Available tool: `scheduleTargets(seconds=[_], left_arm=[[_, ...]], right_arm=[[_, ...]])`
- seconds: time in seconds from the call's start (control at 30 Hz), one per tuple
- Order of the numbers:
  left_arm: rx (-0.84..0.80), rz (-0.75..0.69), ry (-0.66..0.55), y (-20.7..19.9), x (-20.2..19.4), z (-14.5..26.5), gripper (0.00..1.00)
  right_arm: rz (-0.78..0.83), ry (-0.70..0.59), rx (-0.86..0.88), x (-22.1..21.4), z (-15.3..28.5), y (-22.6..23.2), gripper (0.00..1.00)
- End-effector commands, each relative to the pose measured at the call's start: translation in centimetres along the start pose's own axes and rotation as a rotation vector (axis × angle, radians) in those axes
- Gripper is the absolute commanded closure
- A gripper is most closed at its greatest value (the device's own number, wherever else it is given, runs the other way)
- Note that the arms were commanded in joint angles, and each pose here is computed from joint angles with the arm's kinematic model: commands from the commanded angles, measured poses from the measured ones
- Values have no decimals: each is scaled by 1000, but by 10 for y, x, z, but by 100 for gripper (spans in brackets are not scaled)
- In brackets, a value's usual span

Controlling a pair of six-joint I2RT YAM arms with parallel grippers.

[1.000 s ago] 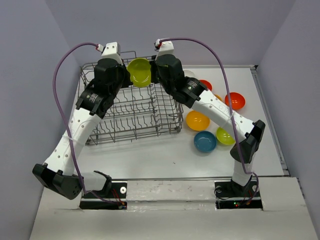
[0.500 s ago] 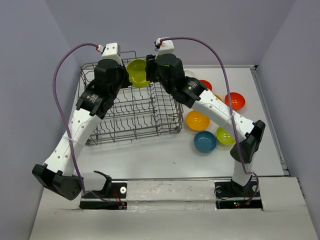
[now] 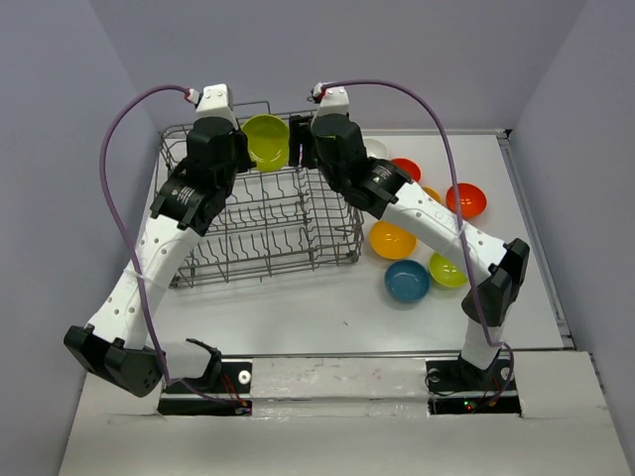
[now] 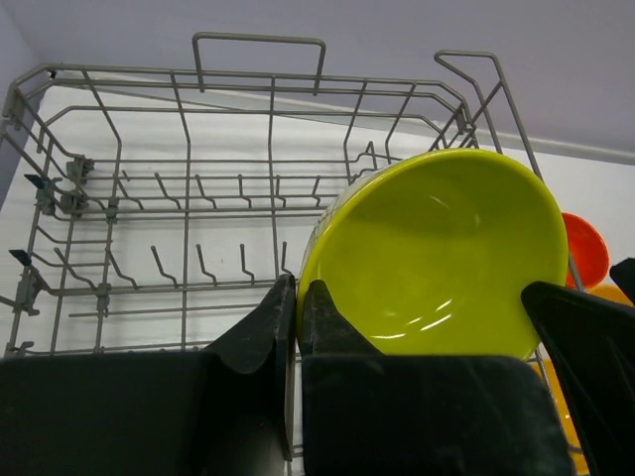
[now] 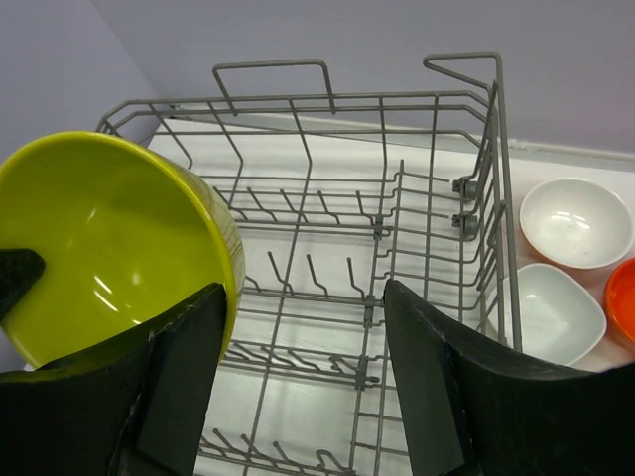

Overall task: Load the bowls into the dish rack
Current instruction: Pass from the right arm to the left, then insert the bowl into the dish rack.

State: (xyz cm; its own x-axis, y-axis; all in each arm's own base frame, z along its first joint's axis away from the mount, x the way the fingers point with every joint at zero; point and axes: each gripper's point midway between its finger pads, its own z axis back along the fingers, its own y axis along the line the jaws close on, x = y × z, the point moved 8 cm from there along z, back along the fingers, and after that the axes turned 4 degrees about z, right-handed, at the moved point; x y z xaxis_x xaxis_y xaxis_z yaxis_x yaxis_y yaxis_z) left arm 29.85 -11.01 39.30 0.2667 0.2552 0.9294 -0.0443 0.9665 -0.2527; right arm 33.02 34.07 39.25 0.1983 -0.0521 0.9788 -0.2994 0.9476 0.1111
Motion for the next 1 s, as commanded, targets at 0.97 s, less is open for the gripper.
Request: scheduleTargets(seconds=[0.97], left_arm=[[1174, -437, -53, 115, 40, -114, 100]], right_arm=[[-161, -187, -385, 5, 144, -124, 27]])
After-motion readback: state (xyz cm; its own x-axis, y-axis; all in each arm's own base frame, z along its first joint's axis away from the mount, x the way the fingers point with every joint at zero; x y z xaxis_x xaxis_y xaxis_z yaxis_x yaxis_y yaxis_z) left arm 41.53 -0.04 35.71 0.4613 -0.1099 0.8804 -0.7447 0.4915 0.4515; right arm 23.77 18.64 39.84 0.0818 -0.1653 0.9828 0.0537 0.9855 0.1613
